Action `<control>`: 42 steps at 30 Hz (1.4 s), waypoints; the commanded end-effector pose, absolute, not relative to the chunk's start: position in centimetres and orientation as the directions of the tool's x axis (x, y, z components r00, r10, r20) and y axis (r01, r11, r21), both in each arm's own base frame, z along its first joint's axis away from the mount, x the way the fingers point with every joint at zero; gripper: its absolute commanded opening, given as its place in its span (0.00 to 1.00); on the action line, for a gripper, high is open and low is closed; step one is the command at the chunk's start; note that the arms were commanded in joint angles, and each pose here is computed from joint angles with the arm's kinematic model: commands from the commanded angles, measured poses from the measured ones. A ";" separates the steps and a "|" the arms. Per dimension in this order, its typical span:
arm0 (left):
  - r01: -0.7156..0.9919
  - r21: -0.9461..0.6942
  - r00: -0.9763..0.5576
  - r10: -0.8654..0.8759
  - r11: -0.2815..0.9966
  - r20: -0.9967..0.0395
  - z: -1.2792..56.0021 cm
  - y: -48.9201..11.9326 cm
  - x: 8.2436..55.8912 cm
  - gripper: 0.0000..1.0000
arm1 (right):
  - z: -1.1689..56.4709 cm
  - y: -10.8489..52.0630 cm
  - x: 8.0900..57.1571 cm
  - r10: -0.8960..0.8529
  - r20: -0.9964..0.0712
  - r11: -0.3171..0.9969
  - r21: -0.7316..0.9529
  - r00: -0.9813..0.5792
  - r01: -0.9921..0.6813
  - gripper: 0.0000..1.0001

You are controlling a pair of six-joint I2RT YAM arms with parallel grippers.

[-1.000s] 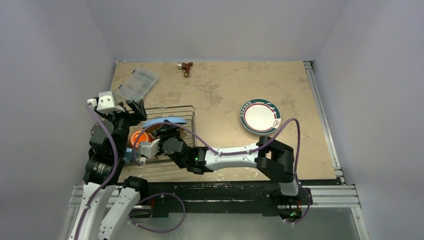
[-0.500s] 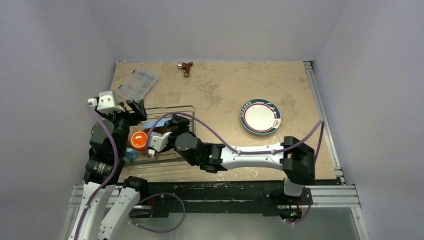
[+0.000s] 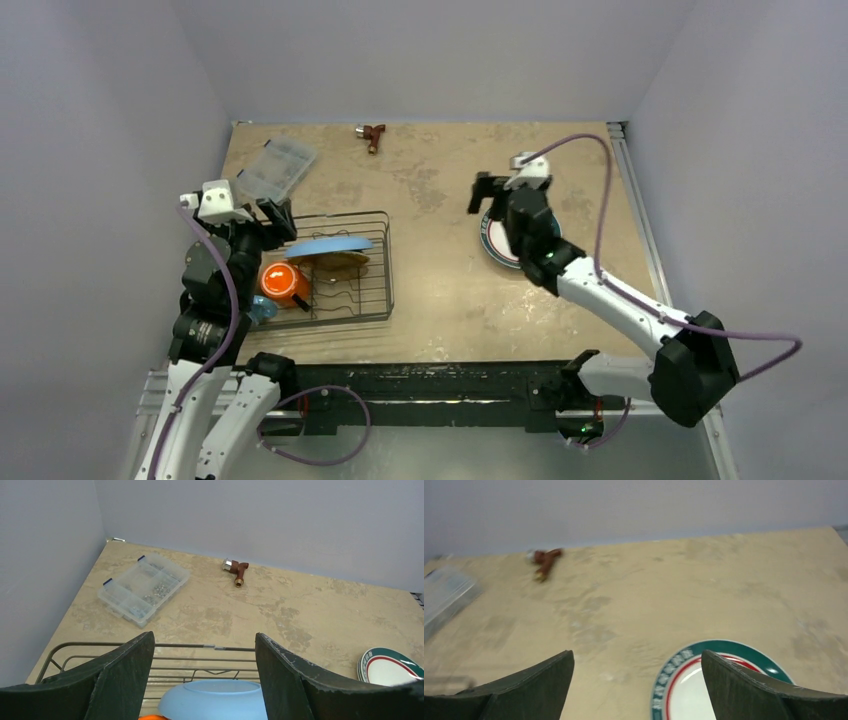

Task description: Load the mixed dishes into the dish rack

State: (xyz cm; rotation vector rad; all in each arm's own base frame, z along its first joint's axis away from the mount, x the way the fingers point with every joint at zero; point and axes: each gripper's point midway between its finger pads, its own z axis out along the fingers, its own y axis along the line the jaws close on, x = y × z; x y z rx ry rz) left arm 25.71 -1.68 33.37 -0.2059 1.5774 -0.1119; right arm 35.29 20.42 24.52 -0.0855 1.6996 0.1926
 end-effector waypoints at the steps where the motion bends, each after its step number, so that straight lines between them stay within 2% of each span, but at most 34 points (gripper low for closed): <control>1: -0.040 -0.226 0.027 -0.225 0.973 -0.974 35.0 -1.9 25.8 0.72 | 18.5 12.1 37.1 0.490 -0.796 0.871 0.463 -0.355 0.166 0.99; 3: -0.039 -0.225 0.022 -0.224 0.974 -0.974 34.9 -2.0 25.9 0.72 | 16.2 8.7 37.3 0.565 -0.729 0.825 0.501 -0.386 0.263 0.97; 4: -0.040 -0.224 0.018 -0.223 0.974 -0.975 34.8 -2.0 26.0 0.72 | 15.3 7.3 37.4 0.600 -0.698 0.800 0.525 -0.391 0.290 0.94; 6: -0.039 -0.224 0.012 -0.223 0.974 -0.975 34.6 -2.1 26.1 0.72 | 14.3 5.5 37.5 0.658 -0.639 0.752 0.590 -0.398 0.295 0.82; 9: -0.037 -0.222 0.006 -0.222 0.974 -0.975 34.6 -2.1 26.2 0.73 | 12.4 2.2 37.0 0.731 -0.577 0.683 0.627 -0.365 0.375 0.76; 12: -0.033 -0.222 0.001 -0.222 0.974 -0.975 34.5 -2.3 26.3 0.73 | 10.9 0.2 36.5 0.764 -0.546 0.645 0.636 -0.344 0.423 0.72; 15: -0.028 -0.222 -0.004 -0.222 0.975 -0.975 34.5 -2.4 26.4 0.73 | 9.5 -0.7 35.9 0.784 -0.521 0.621 0.642 -0.337 0.450 0.61; 17: -0.025 -0.221 -0.011 -0.222 0.975 -0.975 34.3 -2.5 26.5 0.72 | 8.7 -0.9 35.5 0.787 -0.514 0.617 0.634 -0.343 0.466 0.58; 23: -0.016 -0.222 -0.023 -0.223 0.975 -0.975 34.2 -2.8 26.8 0.73 | 6.6 -2.1 34.7 0.763 -0.541 0.640 0.560 -0.353 0.526 0.55; 36: -0.010 -0.223 -0.034 -0.223 0.975 -0.974 34.0 -2.9 26.9 0.72 | 4.1 -2.2 33.6 0.697 -0.570 0.710 0.461 -0.435 0.533 0.47; 42: -0.007 -0.222 -0.035 -0.222 0.975 -0.974 34.1 -3.0 26.9 0.72 | 3.5 -1.3 33.8 0.654 -0.582 0.751 0.424 -0.483 0.506 0.48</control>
